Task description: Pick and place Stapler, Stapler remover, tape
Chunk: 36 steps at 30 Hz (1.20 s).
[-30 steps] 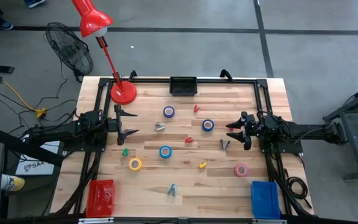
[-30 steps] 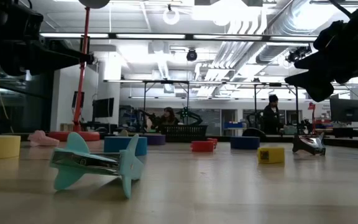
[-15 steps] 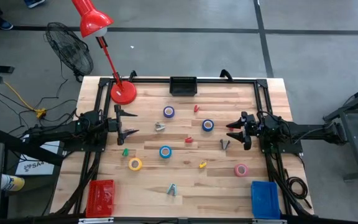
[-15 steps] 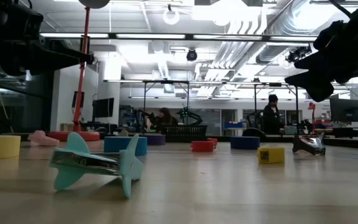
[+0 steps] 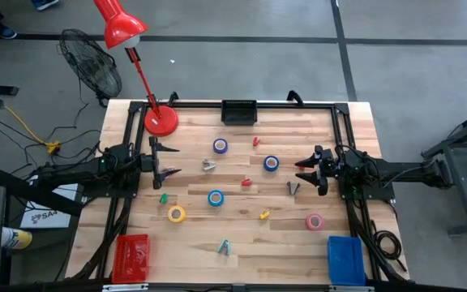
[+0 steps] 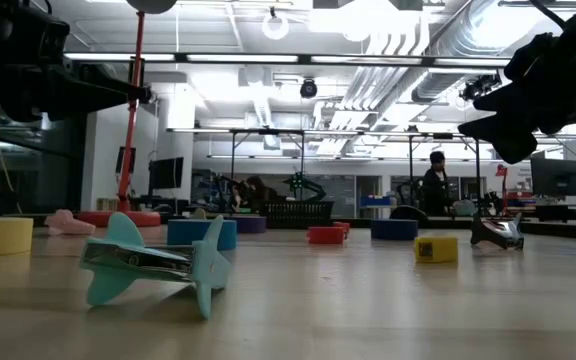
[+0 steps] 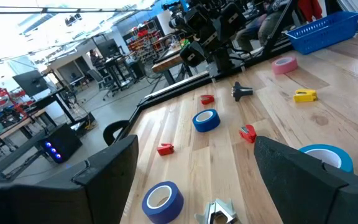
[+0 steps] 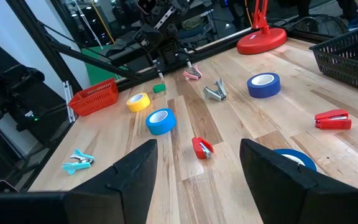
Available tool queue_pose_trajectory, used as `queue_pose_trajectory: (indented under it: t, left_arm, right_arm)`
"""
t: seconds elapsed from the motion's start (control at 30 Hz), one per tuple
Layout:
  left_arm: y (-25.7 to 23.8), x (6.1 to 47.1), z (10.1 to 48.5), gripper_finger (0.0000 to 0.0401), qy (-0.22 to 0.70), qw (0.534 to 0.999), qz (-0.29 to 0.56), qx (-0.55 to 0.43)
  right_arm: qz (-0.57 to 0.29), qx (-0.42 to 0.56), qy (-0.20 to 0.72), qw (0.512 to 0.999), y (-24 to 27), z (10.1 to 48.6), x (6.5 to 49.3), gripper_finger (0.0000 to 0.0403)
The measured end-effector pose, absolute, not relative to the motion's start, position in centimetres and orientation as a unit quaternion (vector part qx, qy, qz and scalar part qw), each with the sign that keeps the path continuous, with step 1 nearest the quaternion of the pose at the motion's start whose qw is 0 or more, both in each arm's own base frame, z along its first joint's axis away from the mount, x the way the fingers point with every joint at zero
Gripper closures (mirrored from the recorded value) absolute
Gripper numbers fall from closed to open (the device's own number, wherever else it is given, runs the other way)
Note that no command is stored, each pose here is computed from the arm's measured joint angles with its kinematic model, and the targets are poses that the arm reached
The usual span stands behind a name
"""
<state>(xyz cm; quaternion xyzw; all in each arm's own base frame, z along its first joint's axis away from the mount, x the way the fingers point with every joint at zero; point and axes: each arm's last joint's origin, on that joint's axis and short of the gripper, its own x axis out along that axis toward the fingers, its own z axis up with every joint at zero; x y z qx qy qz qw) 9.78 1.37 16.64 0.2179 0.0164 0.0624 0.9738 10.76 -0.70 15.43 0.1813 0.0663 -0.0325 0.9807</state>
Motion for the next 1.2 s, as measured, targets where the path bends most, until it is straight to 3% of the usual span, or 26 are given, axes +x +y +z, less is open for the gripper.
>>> queue_pose_trajectory:
  t: [0.87, 1.2]
  left_arm:
    - [1.4, 9.8, 16.6, 0.0085, 0.016, 0.974, 0.062, 0.218]
    - [1.4, 9.8, 16.6, 0.0085, 0.016, 0.974, 0.062, 0.218]
  right_arm:
    - [-0.041, 0.224, 0.066, 0.972, -0.7, 15.4, 10.8, 0.0182]
    - [-0.07, 0.211, 0.166, 0.961, -0.8, 18.3, 11.3, 0.0182]
